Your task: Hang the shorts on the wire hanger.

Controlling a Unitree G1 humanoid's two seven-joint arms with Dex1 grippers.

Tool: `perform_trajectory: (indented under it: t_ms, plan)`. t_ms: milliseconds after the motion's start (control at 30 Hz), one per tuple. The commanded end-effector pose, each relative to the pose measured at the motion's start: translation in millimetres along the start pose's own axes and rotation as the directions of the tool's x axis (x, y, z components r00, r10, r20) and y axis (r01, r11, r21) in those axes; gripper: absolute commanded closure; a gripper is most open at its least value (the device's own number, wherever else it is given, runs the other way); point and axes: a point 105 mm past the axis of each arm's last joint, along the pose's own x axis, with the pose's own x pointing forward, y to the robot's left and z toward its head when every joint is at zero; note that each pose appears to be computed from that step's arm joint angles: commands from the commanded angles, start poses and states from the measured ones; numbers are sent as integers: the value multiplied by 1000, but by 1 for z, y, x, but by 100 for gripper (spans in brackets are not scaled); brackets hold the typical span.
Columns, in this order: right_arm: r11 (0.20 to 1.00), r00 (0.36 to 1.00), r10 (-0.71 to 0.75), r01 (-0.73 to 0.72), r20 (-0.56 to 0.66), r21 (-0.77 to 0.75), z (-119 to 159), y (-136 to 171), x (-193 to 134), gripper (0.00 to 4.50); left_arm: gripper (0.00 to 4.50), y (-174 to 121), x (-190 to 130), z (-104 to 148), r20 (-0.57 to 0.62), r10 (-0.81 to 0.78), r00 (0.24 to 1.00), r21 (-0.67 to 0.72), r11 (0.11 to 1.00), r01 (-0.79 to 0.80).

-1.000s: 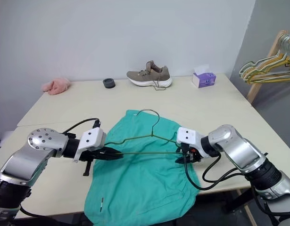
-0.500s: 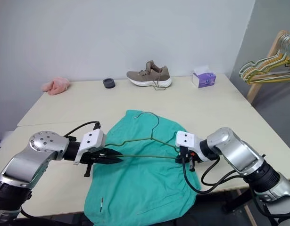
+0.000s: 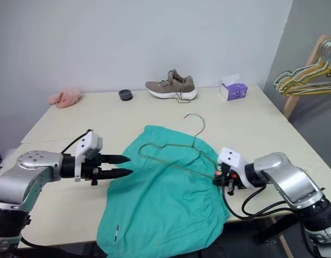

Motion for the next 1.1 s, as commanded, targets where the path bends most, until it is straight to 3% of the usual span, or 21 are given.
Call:
perform_trajectory:
  t_ms: [33, 67, 167, 300, 500, 633, 1100]
  plan:
    - [996, 997, -63, 59, 53, 64, 1, -3, -20, 450, 201, 15, -9, 7, 47, 87, 995, -14, 996, -86]
    - [993, 996, -78, 73, 51, 94, -5, -3, -24, 450, 201, 17, -8, 2, 37, 98, 995, -27, 995, -97]
    - [968, 991, -130, 120, 35, 220, -29, -4, -42, 450, 144, 8, -3, -8, -4, 52, 999, -7, 999, -52]
    - [912, 982, -188, 175, -3, 370, -63, 0, -60, 450, 23, -2, 6, -8, -6, 6, 1000, 38, 999, -6]
    - [836, 983, -157, 183, -94, 518, -109, 26, -71, 450, 23, -17, 12, -4, 8, -95, 995, 60, 994, 94]
    - [825, 984, -126, 176, -129, 536, -122, 35, -71, 450, 23, -14, 14, -3, 13, -86, 996, 67, 994, 85]
    - [879, 991, -56, 108, -124, 465, -109, 41, -68, 450, 23, -12, 16, -5, 5, -62, 998, 77, 995, 61]
